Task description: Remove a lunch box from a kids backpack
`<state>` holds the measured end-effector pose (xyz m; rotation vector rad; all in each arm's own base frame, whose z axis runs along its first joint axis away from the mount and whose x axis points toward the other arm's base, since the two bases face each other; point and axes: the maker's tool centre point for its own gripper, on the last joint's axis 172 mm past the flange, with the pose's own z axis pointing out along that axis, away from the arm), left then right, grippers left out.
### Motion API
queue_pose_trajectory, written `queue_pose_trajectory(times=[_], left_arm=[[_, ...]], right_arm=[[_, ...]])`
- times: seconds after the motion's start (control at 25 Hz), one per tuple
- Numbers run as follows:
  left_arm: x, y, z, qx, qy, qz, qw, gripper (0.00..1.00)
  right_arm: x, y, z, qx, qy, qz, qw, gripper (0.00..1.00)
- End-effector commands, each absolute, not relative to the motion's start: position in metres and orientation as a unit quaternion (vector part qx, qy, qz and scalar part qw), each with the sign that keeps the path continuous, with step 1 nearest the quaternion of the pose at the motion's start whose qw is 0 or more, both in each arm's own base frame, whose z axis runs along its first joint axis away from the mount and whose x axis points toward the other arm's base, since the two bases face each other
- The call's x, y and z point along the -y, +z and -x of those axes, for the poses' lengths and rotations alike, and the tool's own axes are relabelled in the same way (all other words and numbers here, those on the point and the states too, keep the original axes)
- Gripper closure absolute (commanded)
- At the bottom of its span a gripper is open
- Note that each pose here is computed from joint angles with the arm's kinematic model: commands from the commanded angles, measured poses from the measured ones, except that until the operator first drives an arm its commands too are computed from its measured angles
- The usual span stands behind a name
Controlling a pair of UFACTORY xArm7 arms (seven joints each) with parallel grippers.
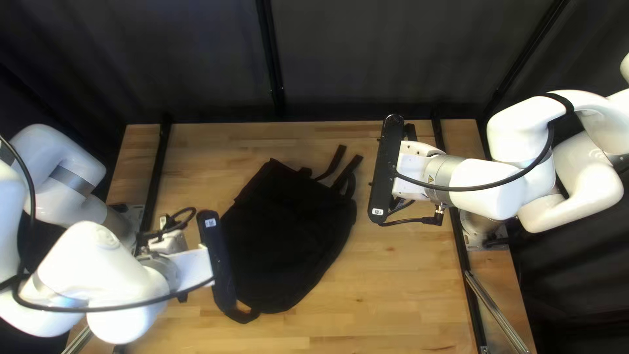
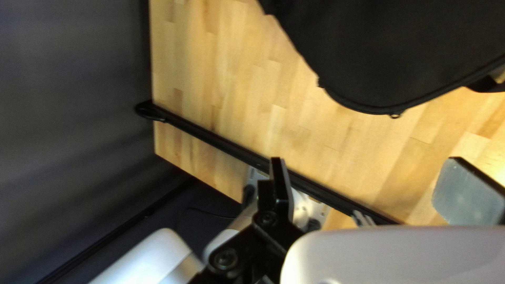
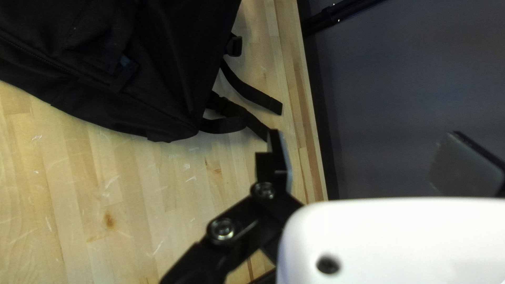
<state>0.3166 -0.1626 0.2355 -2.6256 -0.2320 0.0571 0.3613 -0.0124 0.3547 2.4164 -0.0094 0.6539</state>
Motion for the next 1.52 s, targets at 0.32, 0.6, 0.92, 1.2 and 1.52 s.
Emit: queue_pose_trajectory(times=[0.32,0.6,0.92,1.2,1.52], left_arm=[[0.216,0.19,-0.325,0.106,0.023,0.973,0.203,0.0],[0.237,0.136,-0.322,0.135,0.027,0.974,0.18,0.0],[0.222,0.069,-0.283,0.186,0.02,0.969,0.163,0.0],[0.201,0.058,-0.262,0.227,0.006,0.961,0.156,0.0],[0.18,0.062,-0.247,0.278,-0.052,0.947,0.152,0.0]], right_arm=[[0.012,0.355,-0.361,0.004,0.248,-0.917,0.314,0.0],[0.012,0.355,-0.361,0.004,0.248,-0.917,0.314,0.0],[0.012,0.355,-0.361,0.004,0.248,-0.917,0.314,0.0],[0.012,0.355,-0.361,0.004,0.248,-0.917,0.314,0.0],[0.012,0.355,-0.361,0.004,0.248,-0.917,0.314,0.0]])
